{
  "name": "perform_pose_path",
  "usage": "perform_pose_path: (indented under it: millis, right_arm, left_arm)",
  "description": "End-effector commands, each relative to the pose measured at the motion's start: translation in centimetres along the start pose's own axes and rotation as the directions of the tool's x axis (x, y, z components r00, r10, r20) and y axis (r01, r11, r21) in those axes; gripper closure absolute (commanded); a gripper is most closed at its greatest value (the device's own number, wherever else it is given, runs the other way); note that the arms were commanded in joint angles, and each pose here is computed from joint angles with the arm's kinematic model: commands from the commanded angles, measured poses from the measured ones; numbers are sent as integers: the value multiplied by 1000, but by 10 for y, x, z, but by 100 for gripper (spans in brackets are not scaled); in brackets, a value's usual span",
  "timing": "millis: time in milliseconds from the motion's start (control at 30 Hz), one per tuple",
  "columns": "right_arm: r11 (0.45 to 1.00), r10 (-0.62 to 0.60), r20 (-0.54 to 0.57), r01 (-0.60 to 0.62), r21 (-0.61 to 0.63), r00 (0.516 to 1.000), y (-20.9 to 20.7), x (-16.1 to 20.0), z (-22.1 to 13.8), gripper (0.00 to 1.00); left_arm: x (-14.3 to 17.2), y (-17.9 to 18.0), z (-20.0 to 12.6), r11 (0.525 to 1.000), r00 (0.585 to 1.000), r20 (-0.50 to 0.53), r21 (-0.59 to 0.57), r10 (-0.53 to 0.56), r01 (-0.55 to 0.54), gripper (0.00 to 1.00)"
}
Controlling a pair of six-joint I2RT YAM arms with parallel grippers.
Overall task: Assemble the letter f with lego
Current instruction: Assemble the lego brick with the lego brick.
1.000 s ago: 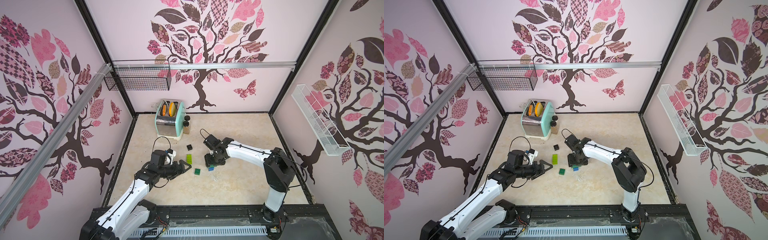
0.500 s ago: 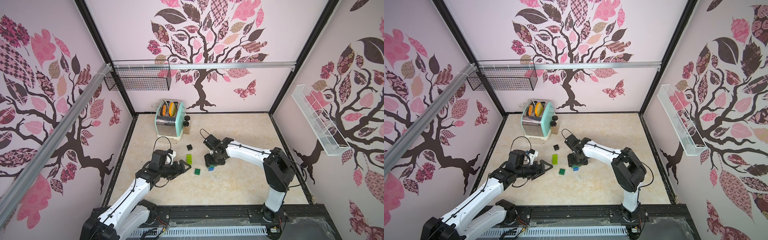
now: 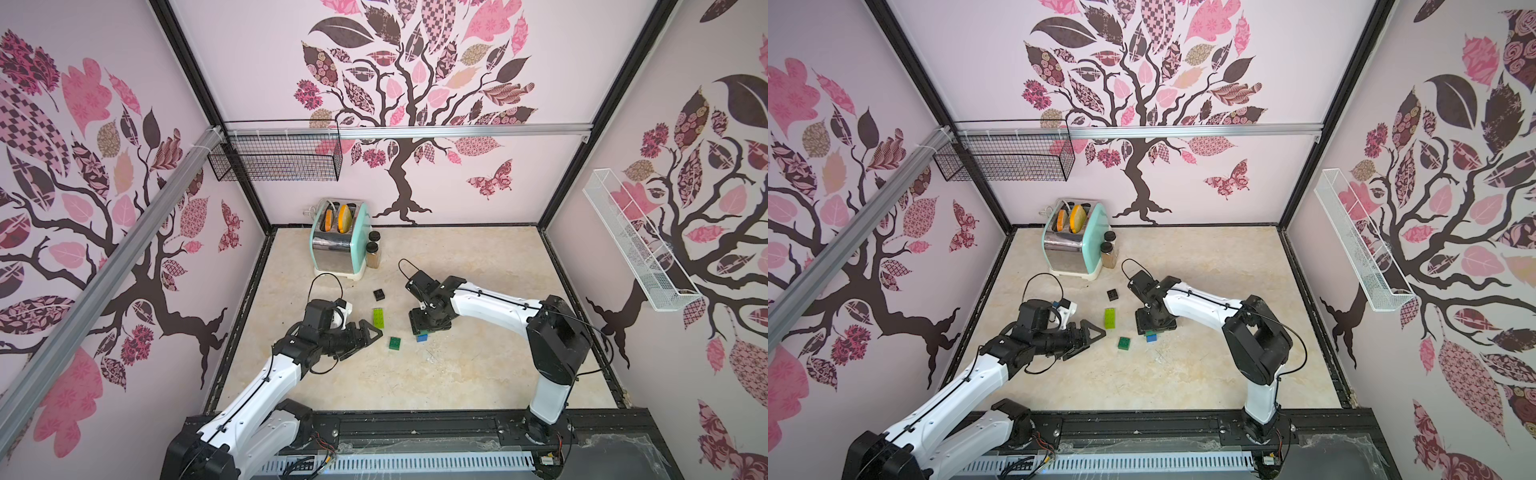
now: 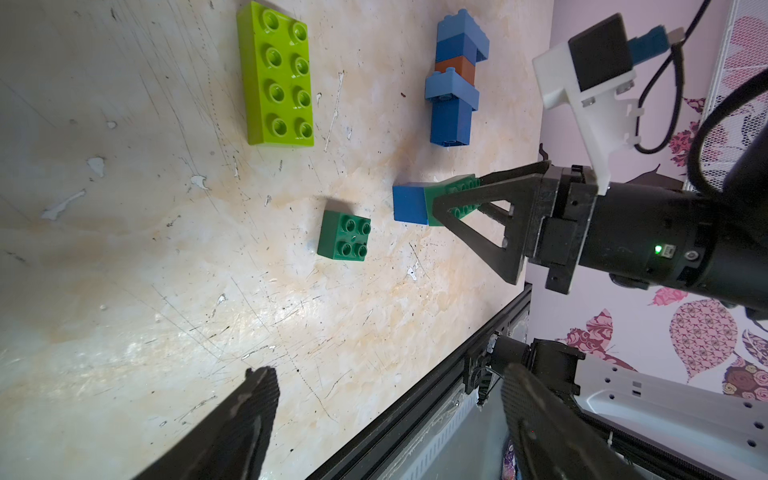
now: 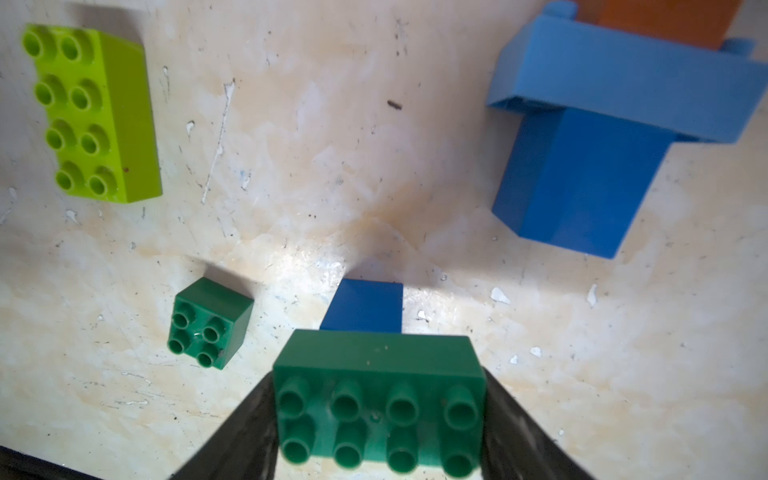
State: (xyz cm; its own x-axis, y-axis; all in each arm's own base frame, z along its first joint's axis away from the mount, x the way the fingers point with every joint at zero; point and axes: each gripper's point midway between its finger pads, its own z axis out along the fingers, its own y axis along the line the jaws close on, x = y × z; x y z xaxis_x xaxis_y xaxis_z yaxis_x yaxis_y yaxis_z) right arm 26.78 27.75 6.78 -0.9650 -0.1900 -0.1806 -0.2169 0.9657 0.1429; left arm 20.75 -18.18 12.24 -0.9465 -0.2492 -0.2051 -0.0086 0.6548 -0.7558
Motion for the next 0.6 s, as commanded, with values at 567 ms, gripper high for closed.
perform_pose_path:
  millis: [567]
  right_arm:
    - [999,-19,42,20,-29,999,17,-3,-18,29]
  left_arm:
    - [-1,3,3,1000,1000,-1,0,4,-4,12]
